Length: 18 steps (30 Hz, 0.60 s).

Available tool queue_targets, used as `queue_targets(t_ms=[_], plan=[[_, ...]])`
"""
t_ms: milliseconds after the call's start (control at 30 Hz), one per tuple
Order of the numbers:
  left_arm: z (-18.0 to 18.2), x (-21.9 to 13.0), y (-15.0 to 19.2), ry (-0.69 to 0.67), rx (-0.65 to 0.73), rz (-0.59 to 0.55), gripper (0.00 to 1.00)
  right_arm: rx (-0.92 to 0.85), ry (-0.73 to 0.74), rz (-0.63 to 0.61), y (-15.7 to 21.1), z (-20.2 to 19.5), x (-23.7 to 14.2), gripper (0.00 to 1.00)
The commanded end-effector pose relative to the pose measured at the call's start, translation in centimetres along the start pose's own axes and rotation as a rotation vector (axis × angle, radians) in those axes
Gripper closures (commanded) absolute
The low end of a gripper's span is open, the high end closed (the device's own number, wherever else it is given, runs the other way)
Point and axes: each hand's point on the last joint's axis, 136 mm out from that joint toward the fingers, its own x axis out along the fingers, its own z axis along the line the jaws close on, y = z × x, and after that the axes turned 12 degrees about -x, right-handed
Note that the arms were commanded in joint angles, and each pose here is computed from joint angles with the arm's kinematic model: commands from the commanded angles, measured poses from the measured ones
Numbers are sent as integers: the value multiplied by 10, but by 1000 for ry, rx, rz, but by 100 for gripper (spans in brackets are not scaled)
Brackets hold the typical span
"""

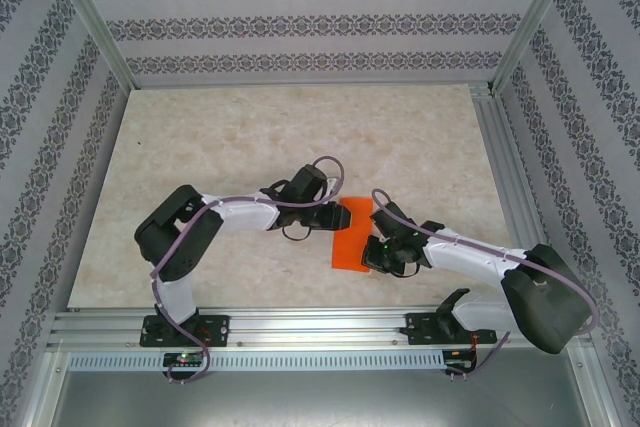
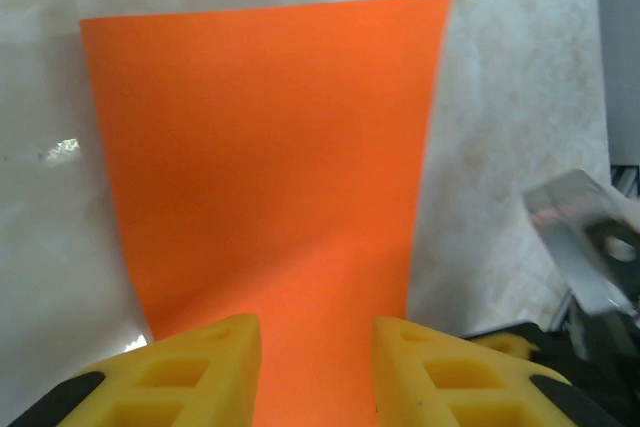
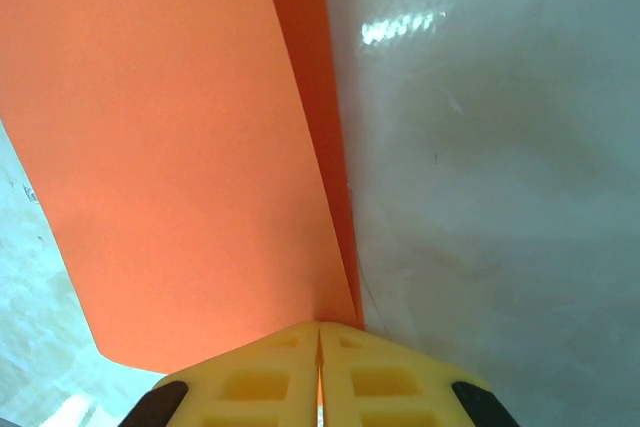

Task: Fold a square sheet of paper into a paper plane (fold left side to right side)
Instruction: First fold the square sheet of paper in half at the center of the table.

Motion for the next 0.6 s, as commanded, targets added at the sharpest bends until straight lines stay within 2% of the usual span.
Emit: queue_targets(t_ms=[0,133,567], plan=[[-18,11,-17,63,7,-38,64,1,123,57,17,-26,4,91],[-13,21,-21,48,11,-39,64,-4,125,65,17,-25,5,91],[31,27,-49,-147,24,-146,64,-8,137,73,18,-28,4,91]])
